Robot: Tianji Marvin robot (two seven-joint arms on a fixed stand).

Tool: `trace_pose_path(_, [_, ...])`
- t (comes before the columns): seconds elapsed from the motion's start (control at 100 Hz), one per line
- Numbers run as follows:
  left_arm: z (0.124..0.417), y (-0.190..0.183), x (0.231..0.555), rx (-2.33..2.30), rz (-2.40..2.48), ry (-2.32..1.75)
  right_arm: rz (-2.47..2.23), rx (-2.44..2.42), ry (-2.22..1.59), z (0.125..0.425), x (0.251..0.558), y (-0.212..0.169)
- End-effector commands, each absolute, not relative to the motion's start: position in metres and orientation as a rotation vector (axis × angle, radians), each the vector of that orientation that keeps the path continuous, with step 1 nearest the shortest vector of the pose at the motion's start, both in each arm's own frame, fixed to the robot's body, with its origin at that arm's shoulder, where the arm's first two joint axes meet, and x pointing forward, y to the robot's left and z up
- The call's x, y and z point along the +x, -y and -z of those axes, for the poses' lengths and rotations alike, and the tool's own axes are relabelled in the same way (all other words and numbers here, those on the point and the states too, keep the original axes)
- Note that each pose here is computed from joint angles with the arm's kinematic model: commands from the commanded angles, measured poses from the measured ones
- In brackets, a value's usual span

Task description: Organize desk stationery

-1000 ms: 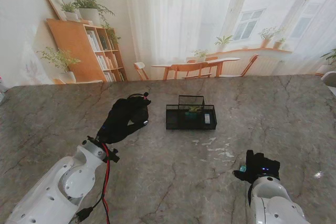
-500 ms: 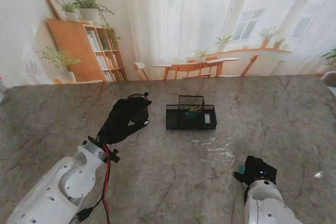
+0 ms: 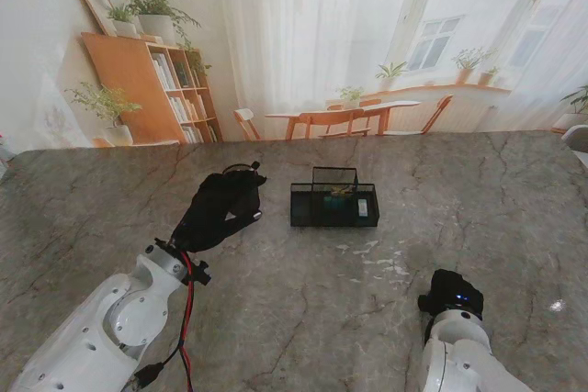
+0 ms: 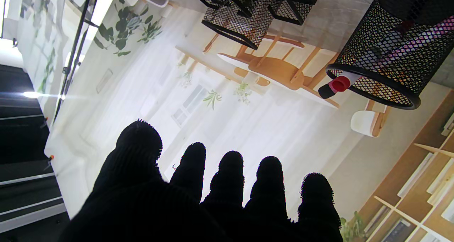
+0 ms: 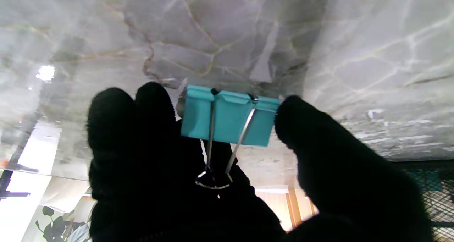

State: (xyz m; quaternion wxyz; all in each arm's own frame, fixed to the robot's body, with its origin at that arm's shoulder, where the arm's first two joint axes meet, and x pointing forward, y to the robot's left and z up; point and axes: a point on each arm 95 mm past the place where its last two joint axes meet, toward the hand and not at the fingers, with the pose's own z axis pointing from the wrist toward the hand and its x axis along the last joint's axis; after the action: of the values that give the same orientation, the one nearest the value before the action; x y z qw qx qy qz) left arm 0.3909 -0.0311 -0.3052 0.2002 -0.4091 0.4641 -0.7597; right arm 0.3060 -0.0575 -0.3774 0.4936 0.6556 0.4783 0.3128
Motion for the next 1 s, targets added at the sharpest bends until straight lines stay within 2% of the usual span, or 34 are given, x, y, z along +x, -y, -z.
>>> trace_pose_path(0.0, [0.306,0.033,0.390,-1.148,2.129,-1.298,-0.720,1.660,-1.177,0.395,0.296,0.055])
trace_pose_path(0.45, [0.306,0.032,0.390,-1.145,2.127,-1.296,-0.754,1.692,-1.125,0.393,0.301,0.055])
trace_pose_path(0.99, [0.306,0.032,0.390,-1.143,2.127,-1.297,-0.840,1.673,-1.067,0.376,0.307,0.057])
